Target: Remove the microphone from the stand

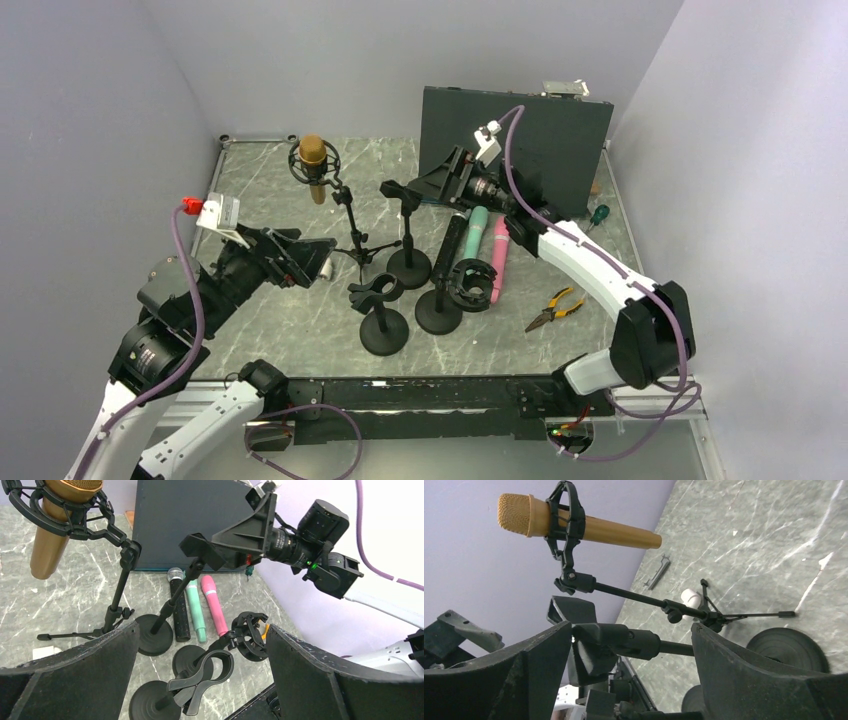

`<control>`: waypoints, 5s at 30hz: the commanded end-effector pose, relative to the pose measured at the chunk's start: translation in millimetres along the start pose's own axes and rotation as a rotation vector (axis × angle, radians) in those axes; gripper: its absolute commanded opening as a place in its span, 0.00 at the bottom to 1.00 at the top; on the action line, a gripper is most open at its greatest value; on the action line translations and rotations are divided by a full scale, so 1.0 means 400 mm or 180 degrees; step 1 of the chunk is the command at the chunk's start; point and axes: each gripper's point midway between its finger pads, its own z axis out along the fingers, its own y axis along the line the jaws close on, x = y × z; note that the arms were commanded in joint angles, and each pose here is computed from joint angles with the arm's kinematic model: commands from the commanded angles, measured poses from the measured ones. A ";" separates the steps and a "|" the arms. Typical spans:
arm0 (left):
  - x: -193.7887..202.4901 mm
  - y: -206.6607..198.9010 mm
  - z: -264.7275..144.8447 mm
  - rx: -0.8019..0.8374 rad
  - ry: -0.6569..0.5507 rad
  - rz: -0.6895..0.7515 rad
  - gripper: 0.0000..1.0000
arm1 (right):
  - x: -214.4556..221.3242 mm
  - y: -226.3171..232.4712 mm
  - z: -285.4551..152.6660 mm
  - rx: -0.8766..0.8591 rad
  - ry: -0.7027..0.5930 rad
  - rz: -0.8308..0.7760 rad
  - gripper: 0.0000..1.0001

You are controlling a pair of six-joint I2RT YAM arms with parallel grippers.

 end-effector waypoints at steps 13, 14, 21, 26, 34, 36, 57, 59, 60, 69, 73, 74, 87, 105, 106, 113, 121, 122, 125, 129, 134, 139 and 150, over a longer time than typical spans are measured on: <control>-0.019 -0.015 -0.012 0.0059 -0.0059 -0.0008 1.00 | -0.022 0.070 0.052 -0.0100 -0.0044 -0.0203 0.80; -0.019 -0.014 -0.011 0.0055 -0.0054 -0.0002 1.00 | -0.020 0.068 0.053 -0.0093 -0.0034 -0.0196 0.77; -0.016 -0.011 -0.012 0.0036 -0.0046 0.0014 0.99 | 0.013 0.021 0.061 0.0026 0.0062 -0.0128 0.57; -0.016 -0.009 -0.019 0.0032 -0.0046 0.0038 0.99 | 0.046 -0.023 0.053 0.0165 0.0140 -0.0099 0.56; -0.010 -0.005 -0.018 0.0028 -0.0029 0.0080 0.99 | 0.126 -0.113 0.028 0.0416 0.0342 -0.0063 0.56; -0.005 -0.001 -0.014 0.0024 -0.0021 0.0111 0.99 | 0.147 -0.142 0.020 0.0494 0.0394 -0.0101 0.56; 0.036 0.060 0.040 -0.0274 0.0214 0.0444 0.99 | 0.126 -0.166 0.001 0.0784 0.0553 -0.0683 0.81; 0.041 0.059 0.053 -0.0272 0.0288 0.0486 0.99 | 0.102 -0.143 0.003 0.0761 0.0514 -0.0766 0.88; 0.042 0.060 0.057 -0.0276 0.0299 0.0503 0.99 | 0.088 -0.127 0.004 0.0728 0.0479 -0.0814 0.90; -0.062 0.092 0.125 -0.0738 0.0171 0.0867 0.99 | 0.009 -0.039 -0.003 0.0679 0.0176 -0.1039 0.97; -0.114 0.085 0.179 -0.0799 0.0140 0.0904 0.99 | 0.031 0.001 0.009 0.0596 0.0157 -0.1063 0.97; -0.131 0.085 0.188 -0.0816 0.0107 0.0899 0.99 | 0.042 0.014 0.015 0.0561 0.0166 -0.1066 0.97; -0.283 0.195 0.248 -0.1374 -0.0244 0.1239 0.97 | 0.110 0.115 0.068 0.0271 0.0278 -0.1147 0.96; -0.202 0.225 0.358 -0.1015 0.0071 0.1814 0.71 | 0.143 0.114 0.061 0.0293 0.0294 -0.1220 0.96; -0.197 0.229 0.363 -0.1020 0.0095 0.1822 0.69 | 0.144 0.111 0.055 0.0313 0.0292 -0.1220 0.96; -0.166 0.246 0.384 -0.1005 0.0166 0.1926 0.63 | 0.138 0.104 0.020 0.0377 0.0202 -0.1265 0.97; -0.143 0.253 0.403 -0.0969 0.0276 0.1935 0.49 | 0.133 0.101 0.018 0.0409 0.0191 -0.1289 0.97; -0.150 0.250 0.402 -0.0970 0.0258 0.1943 0.45 | 0.134 0.103 0.017 0.0406 0.0194 -0.1286 0.97; -0.167 0.237 0.398 -0.0942 0.0220 0.1979 0.35 | 0.132 0.103 0.014 0.0415 0.0170 -0.1288 0.97; -0.200 0.205 0.388 -0.0850 0.0101 0.2015 0.24 | 0.128 0.099 0.014 0.0447 0.0157 -0.1302 0.97; -0.222 0.189 0.371 -0.0852 0.0014 0.1979 0.28 | 0.129 0.100 0.018 0.0438 0.0173 -0.1289 0.97; -0.217 0.191 0.373 -0.0858 0.0045 0.1958 0.36 | 0.127 0.100 0.016 0.0458 0.0171 -0.1294 0.97; -0.179 0.257 0.385 -0.1151 0.0133 0.1917 0.99 | 0.123 0.105 -0.006 0.0483 0.0132 -0.1279 0.98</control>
